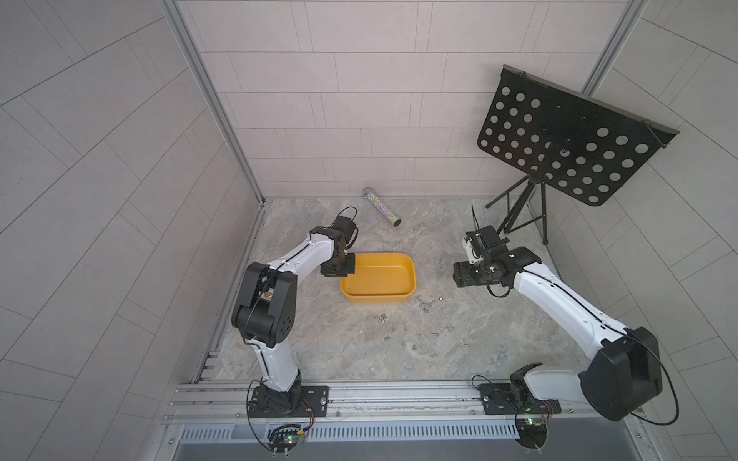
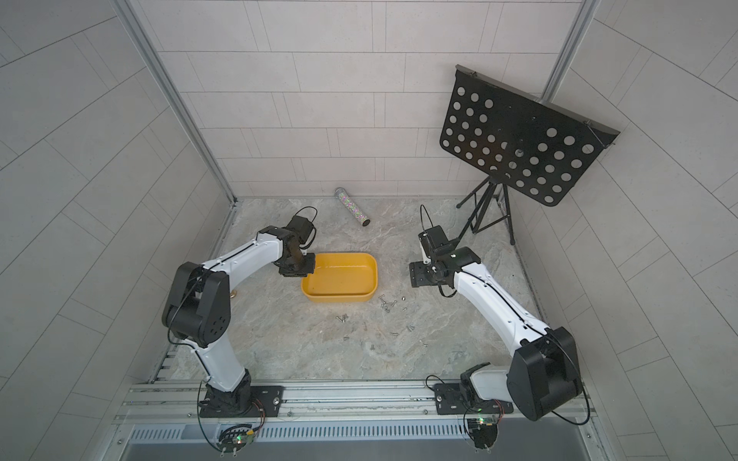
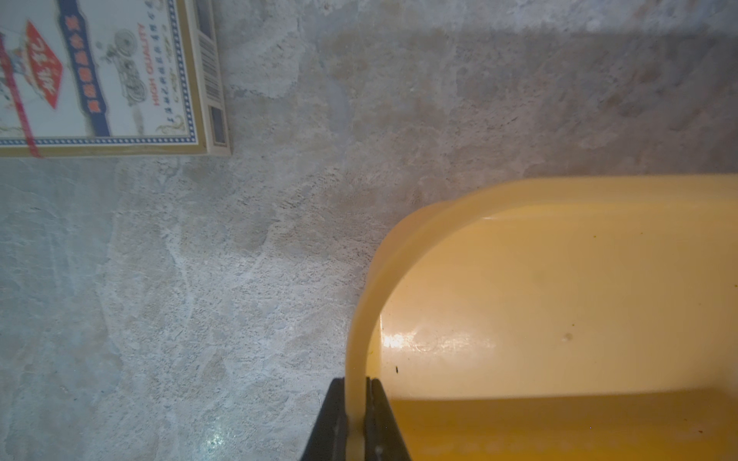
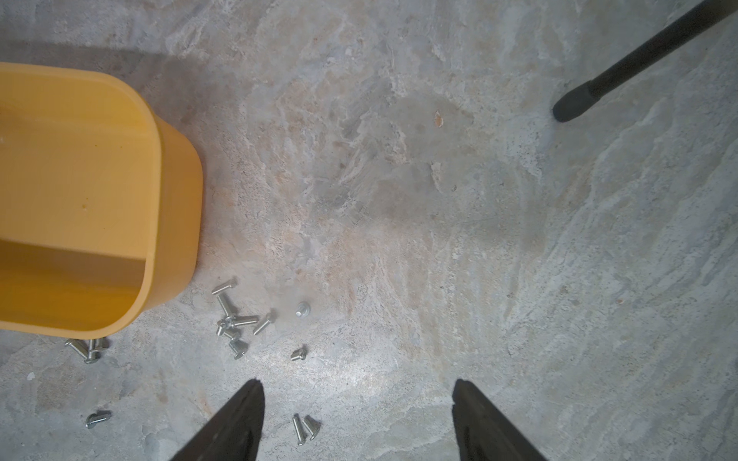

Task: Put the screws on the desktop into the storage box
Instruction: Adjust the storage box at the center of the board.

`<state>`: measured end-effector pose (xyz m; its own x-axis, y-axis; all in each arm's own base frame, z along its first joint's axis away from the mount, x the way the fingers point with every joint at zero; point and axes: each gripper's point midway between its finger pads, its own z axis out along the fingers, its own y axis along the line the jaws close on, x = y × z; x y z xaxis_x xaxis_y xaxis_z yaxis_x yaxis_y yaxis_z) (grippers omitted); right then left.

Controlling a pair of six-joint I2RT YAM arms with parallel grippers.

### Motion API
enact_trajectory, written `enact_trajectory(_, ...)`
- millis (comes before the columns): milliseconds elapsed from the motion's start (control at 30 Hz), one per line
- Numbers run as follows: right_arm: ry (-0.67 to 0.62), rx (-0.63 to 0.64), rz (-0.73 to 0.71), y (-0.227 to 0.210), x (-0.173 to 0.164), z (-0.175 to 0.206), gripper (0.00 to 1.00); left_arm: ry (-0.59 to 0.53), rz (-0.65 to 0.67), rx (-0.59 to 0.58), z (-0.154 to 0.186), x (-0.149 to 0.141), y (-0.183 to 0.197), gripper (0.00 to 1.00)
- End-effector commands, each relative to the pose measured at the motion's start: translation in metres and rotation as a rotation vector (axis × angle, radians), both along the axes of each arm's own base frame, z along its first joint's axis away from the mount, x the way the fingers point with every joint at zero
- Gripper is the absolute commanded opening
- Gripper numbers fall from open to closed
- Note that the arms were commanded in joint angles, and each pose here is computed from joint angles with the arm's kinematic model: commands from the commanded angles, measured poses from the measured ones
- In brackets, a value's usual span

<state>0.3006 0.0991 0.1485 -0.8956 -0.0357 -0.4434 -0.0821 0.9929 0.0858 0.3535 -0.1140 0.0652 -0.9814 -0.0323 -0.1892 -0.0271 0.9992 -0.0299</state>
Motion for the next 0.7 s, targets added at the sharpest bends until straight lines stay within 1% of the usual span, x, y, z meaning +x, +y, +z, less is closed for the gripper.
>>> enact_trajectory(0,0.03,0.011,-0.001,0.002,-0.01,-0.001,0.78,0.022,0.018,0.025,-0.005,-0.001,0.002,0.0)
enact_trajectory(67,0.045,0.024,-0.005,0.003,-0.014,-0.004,0.78,0.024,0.024,0.026,-0.006,-0.002,0.002,0.0)
enact_trajectory(133,0.061,0.035,-0.01,0.004,-0.017,-0.006,0.74,0.021,0.028,0.028,-0.005,-0.003,0.003,0.04)
enact_trajectory(167,0.065,0.033,-0.011,0.004,-0.019,-0.007,0.73,0.018,0.028,0.029,-0.004,-0.003,0.004,0.1)
enact_trajectory(200,0.06,0.035,-0.019,0.003,-0.02,-0.008,0.73,0.013,0.028,0.029,-0.002,-0.003,0.004,0.19)
enact_trajectory(267,0.038,0.045,-0.033,0.002,-0.021,-0.008,0.7,0.002,0.028,0.026,0.004,-0.004,0.005,0.33)
enact_trajectory(300,0.025,0.051,-0.037,0.001,-0.021,-0.007,0.68,-0.008,0.028,0.025,0.008,-0.004,0.005,0.43)
enact_trajectory(333,0.017,0.058,-0.042,0.001,-0.022,-0.008,0.64,-0.019,0.031,0.021,0.013,-0.004,0.006,0.49)
enact_trajectory(367,0.013,0.062,-0.044,0.001,-0.023,-0.008,0.62,-0.031,0.029,0.016,0.018,-0.004,0.005,0.53)
enact_trajectory(400,0.016,0.069,-0.053,0.001,-0.024,-0.01,0.61,-0.043,0.03,0.012,0.025,-0.004,0.005,0.59)
enact_trajectory(433,0.036,0.071,-0.063,0.001,-0.026,-0.011,0.6,-0.059,0.031,0.005,0.032,-0.005,0.005,0.61)
enact_trajectory(533,0.139,0.085,-0.065,0.006,-0.036,-0.02,0.62,-0.117,0.027,-0.018,0.061,-0.005,0.005,0.62)
enact_trajectory(600,0.187,0.099,-0.05,0.011,-0.042,-0.026,0.64,-0.162,0.02,-0.03,0.082,-0.007,0.007,0.62)
enact_trajectory(667,0.203,0.111,-0.05,0.014,-0.046,-0.031,0.63,-0.217,0.007,-0.04,0.104,-0.01,0.009,0.59)
